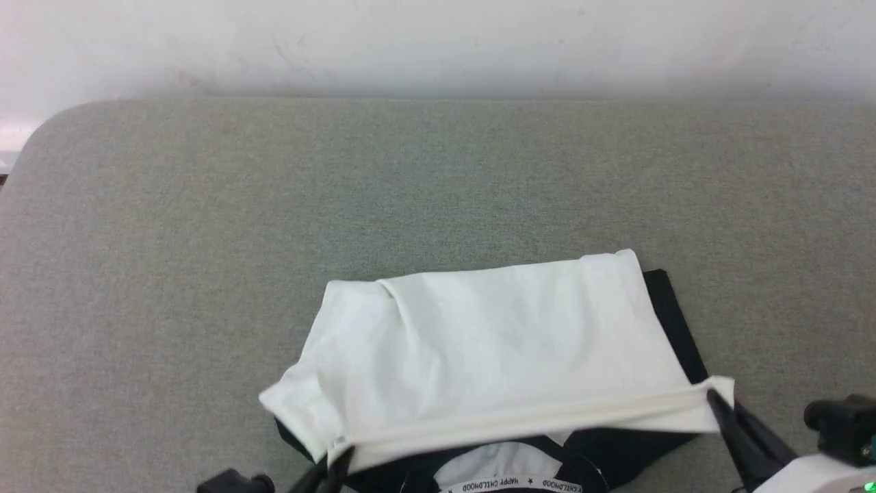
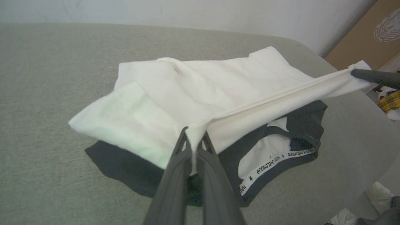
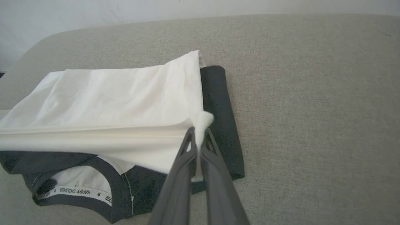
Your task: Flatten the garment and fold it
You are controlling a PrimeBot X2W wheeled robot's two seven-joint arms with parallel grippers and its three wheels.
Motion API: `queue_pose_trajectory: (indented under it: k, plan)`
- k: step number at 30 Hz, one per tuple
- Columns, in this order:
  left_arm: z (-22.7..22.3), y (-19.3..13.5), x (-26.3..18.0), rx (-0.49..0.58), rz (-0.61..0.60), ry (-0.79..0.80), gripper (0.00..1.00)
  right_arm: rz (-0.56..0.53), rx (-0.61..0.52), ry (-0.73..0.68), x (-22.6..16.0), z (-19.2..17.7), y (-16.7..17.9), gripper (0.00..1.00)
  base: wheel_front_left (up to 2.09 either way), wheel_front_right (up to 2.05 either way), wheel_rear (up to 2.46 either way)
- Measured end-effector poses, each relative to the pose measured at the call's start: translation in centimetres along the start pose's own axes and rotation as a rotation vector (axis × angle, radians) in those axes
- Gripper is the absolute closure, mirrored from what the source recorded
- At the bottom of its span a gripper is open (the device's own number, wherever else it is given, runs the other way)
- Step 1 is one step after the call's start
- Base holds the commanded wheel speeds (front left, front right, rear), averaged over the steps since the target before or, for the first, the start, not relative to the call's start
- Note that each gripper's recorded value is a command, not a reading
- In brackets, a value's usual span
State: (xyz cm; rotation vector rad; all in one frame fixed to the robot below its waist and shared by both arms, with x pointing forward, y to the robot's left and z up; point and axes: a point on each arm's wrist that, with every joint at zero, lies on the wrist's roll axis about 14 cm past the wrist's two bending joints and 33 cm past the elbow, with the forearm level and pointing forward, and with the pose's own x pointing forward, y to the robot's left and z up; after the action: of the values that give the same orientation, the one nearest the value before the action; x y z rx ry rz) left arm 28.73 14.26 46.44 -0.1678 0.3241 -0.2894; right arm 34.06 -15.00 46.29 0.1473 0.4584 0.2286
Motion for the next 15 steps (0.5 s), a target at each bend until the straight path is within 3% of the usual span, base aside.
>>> queue_pose_trajectory:
  k: [6,15]
  plan:
    - [-3.9,-0.1,-0.7,-0.046,-0.001,0.142,1.0,-0.021,0.016,0.047,-0.9,-2.3,-0.3,1.0,0.0,0.0,0.0]
    - [-6.0,0.1,0.9,-0.104,-0.016,0.223,1.0,-0.019,0.029,0.094,0.0,-4.4,-0.1,1.0,0.0,0.0,0.0]
